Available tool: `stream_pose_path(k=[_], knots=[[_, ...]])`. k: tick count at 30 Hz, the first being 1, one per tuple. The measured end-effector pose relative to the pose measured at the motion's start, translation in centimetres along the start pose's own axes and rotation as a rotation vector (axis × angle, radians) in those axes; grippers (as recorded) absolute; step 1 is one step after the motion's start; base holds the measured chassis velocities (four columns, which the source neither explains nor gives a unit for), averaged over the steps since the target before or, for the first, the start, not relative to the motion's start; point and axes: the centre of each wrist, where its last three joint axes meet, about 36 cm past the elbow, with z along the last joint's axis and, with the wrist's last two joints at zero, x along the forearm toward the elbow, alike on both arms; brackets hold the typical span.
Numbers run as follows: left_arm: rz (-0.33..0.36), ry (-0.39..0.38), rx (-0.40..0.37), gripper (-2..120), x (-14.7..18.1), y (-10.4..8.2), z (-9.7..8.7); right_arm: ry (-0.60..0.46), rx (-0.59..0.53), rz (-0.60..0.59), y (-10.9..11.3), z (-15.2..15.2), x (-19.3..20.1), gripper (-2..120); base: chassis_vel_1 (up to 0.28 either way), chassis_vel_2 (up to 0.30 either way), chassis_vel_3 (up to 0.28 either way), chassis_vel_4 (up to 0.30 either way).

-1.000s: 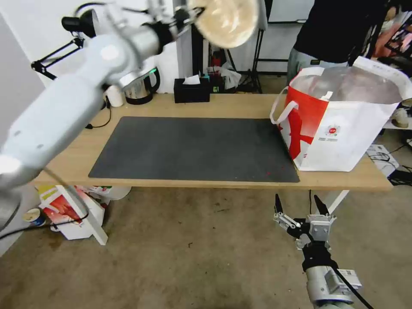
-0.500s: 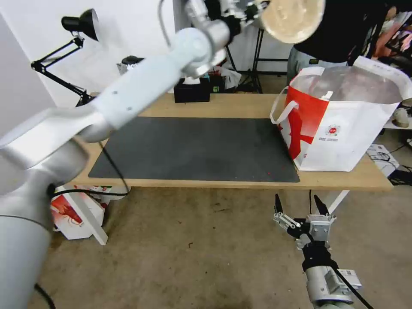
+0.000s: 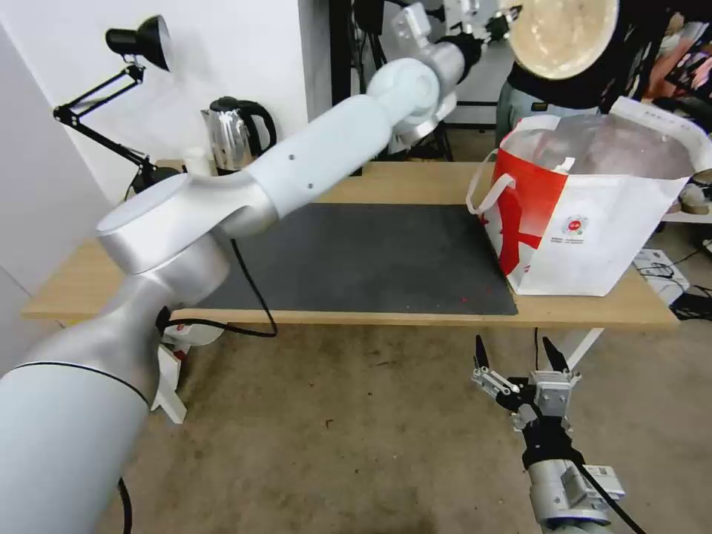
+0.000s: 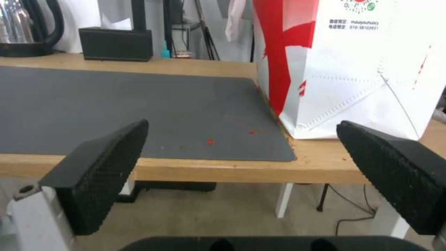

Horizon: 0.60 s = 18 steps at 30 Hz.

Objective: Pick up the trash from the table and place it into the takeout bag.

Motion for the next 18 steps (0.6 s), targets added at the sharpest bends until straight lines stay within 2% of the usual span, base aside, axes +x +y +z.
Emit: stream_pose_path(k=[3,12,18], knots=[[-0.015,0.037,-0.041,0,0.1,0.6,1.6,0.0,0.0,0.0,0.0,0.0,0.0,100,0.0,0.0,0.0,0.0],[-0.043,0.08,-0.07,0,0.8,1.8,4.4,0.0,0.0,0.0,0.0,0.0,0.0,100,0.0,0.0,0.0,0.0],[-0.052,0.137,-0.099,0,1.4,3.0,6.7,0.0,0.0,0.0,0.0,0.0,0.0,100,0.0,0.0,0.0,0.0]])
